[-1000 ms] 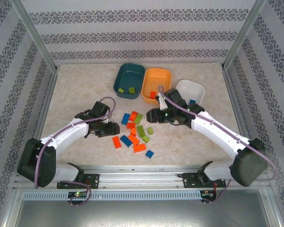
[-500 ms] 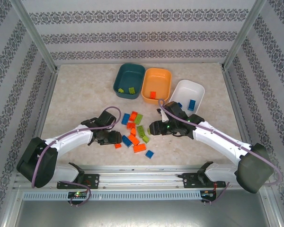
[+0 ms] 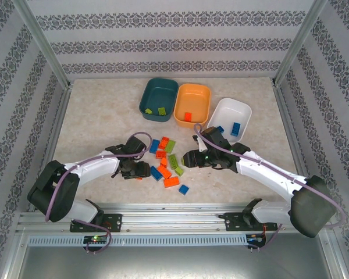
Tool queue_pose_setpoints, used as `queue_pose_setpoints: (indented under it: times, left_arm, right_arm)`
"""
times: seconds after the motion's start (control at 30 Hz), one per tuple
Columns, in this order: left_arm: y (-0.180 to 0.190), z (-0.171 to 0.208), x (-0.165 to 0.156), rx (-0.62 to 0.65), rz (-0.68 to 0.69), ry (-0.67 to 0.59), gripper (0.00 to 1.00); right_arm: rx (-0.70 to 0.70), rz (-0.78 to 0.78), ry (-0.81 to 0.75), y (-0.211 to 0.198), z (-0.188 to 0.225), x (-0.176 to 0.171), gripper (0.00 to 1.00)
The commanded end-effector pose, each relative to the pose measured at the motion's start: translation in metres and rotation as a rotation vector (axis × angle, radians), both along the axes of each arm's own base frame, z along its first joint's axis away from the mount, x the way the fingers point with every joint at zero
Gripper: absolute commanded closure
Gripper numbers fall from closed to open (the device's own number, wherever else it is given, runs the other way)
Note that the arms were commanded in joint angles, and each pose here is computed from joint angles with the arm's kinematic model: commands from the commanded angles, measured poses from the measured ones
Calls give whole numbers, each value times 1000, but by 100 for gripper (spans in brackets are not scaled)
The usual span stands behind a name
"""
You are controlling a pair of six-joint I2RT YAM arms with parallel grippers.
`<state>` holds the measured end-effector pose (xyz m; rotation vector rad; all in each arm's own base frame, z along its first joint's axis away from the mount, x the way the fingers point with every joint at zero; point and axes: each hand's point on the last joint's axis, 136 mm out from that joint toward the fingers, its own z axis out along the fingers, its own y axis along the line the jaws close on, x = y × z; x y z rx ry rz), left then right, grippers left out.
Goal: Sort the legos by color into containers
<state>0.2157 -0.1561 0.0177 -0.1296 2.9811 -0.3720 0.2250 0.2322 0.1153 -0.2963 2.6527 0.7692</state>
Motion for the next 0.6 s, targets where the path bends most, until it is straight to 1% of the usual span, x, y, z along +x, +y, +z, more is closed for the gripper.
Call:
queue_pose_setpoints:
  times: [0.0,0.1,0.17,0.2,0.27,0.33,0.47,0.57]
  left_arm:
    - [0,-12,4,33,-1,1,45]
    - [5,-13,4,67,-21,4,56]
    - [8,-12,4,84,-27,4,66]
    - [9,-11,4,90,-30,3,68]
    - [9,-9,5,94,-35,-2,79]
    - [10,-6,6,99,-38,-11,88]
    - [12,4,12,104,-38,-33,92]
    - [14,18,17,91,-25,-55,93]
  right_arm:
    - [7,-1,16,0,-9,1,43]
    - [-1,-5,32,-2,-17,-2,43]
    - [-9,-15,34,-6,-20,-4,43]
    - [-10,-20,32,-8,-20,-4,43]
    - [-6,-31,27,-12,-18,-3,43]
    - [3,-47,18,-16,-14,-1,43]
    - [34,-84,-2,-25,-4,4,43]
    - [73,-128,-18,-36,7,12,43]
